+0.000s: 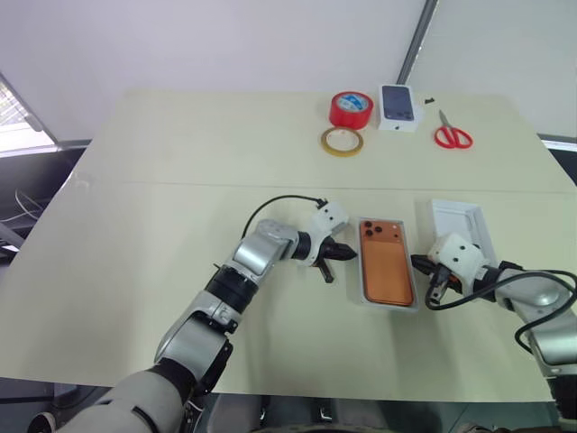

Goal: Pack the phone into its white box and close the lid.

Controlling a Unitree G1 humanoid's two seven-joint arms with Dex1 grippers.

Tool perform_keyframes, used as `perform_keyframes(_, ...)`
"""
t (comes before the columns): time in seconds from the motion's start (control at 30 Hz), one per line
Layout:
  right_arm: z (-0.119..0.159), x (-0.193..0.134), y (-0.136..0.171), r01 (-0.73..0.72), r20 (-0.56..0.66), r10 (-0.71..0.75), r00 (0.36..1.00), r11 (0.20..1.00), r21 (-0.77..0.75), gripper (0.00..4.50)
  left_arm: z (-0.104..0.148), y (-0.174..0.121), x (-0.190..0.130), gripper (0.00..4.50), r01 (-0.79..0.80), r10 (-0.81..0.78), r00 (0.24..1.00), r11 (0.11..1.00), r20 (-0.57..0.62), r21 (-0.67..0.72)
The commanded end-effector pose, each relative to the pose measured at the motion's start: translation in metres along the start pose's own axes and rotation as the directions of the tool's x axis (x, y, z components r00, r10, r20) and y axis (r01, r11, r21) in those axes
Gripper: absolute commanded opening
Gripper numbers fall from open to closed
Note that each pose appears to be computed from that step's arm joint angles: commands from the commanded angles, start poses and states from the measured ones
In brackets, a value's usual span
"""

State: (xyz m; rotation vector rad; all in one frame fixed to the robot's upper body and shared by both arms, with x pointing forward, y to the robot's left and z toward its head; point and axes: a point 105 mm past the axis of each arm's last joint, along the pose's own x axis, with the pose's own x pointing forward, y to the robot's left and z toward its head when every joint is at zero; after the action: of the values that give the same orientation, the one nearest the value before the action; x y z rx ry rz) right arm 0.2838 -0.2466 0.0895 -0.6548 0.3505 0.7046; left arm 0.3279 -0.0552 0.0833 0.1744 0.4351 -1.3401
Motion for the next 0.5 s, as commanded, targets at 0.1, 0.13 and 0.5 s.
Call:
perform_keyframes(0.1, 0.019, 0.0, -0.005, -0.018, 0.074, 0.024, 0.997, 0.997, -0.078, 0.04, 0.011, -0.017, 0.009, 0.02, 0.07, -0.071, 0.997, 0.997, 0.041, 0.027)
perform_keyframes(0.13, 0.019, 0.001, -0.005, -0.019, 0.076, 0.025, 0.997, 0.997, -0.079, 0.04, 0.012, -0.015, 0.009, 0.02, 0.063, -0.064, 0.997, 0.998, 0.051, 0.025)
perform_keyframes(0.5, 0.013, -0.002, -0.008, -0.019, 0.055, 0.024, 0.998, 0.995, -0.094, 0.04, 0.008, 0.01, -0.01, 0.02, -0.029, 0.029, 0.998, 1.0, 0.048, 0.002)
